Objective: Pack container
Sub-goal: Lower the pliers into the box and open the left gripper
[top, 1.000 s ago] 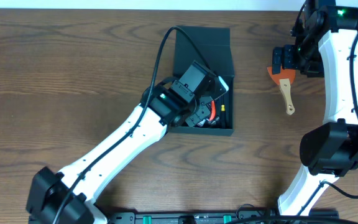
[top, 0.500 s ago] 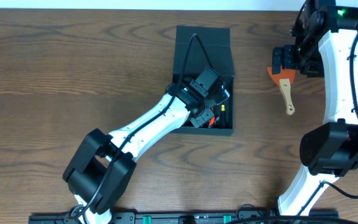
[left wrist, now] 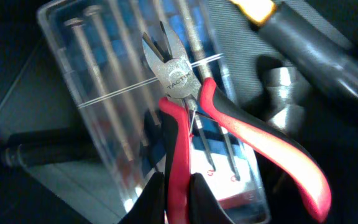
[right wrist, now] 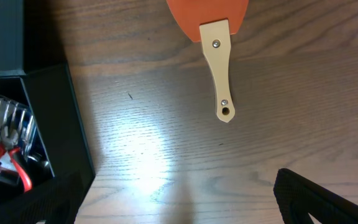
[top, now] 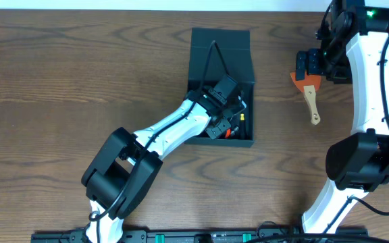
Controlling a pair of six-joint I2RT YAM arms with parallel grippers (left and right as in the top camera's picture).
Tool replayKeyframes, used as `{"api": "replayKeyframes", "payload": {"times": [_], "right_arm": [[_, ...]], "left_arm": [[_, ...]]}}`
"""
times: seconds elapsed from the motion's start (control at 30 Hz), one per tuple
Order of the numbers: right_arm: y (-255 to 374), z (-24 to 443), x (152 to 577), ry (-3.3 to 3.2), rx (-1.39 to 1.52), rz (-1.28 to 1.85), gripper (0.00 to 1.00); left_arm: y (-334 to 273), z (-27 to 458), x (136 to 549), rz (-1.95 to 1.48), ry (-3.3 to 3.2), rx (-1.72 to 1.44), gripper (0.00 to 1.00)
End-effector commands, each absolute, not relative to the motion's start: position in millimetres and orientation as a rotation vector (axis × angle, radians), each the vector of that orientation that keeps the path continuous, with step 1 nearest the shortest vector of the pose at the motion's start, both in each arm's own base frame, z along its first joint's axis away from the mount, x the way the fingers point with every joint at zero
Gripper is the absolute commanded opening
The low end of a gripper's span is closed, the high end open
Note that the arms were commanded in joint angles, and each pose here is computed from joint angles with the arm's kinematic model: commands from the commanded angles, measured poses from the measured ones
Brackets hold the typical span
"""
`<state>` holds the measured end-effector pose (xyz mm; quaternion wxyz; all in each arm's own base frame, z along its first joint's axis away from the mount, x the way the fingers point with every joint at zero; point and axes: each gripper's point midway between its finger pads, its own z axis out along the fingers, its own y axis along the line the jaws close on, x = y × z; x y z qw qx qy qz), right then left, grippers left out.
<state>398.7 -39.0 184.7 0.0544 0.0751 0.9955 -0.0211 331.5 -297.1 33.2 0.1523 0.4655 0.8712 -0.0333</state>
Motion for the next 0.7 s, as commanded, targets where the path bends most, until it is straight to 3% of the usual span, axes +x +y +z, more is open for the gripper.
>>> {"api": "replayKeyframes", "payload": {"times": [0.0,0.03,0.1,0.27,0.47,0.67], "right_arm": [[-41.3,193.1,399.5,2.996,0.253,-0.068,0.99],[-41.3,193.1,399.5,2.996,0.253,-0.068,0.99],[-41.3,193.1,399.5,2.996,0.253,-0.068,0.99],[-41.3,193.1,399.5,2.996,0.253,-0.068,0.99],[-41.3,193.1,399.5,2.996,0.253,-0.068,0.99],[-41.3,193.1,399.5,2.996,0.253,-0.068,0.99]], "left_arm": [[-288.3,29.8,340.4,-0.079,2.526,1.307,0.15],[-287.0,29.7,340.9,-0.078,2.53,1.304,0.33],[-286.7,29.5,340.6,-0.077,2.531,1.305,0.57],[-287.4,30.0,341.3,-0.079,2.53,1.298,0.8],[-288.6,39.8,342.8,-0.086,2.512,1.289,0.84],[-294.9,91.5,357.0,-0.118,2.406,1.219,0.84]]}}
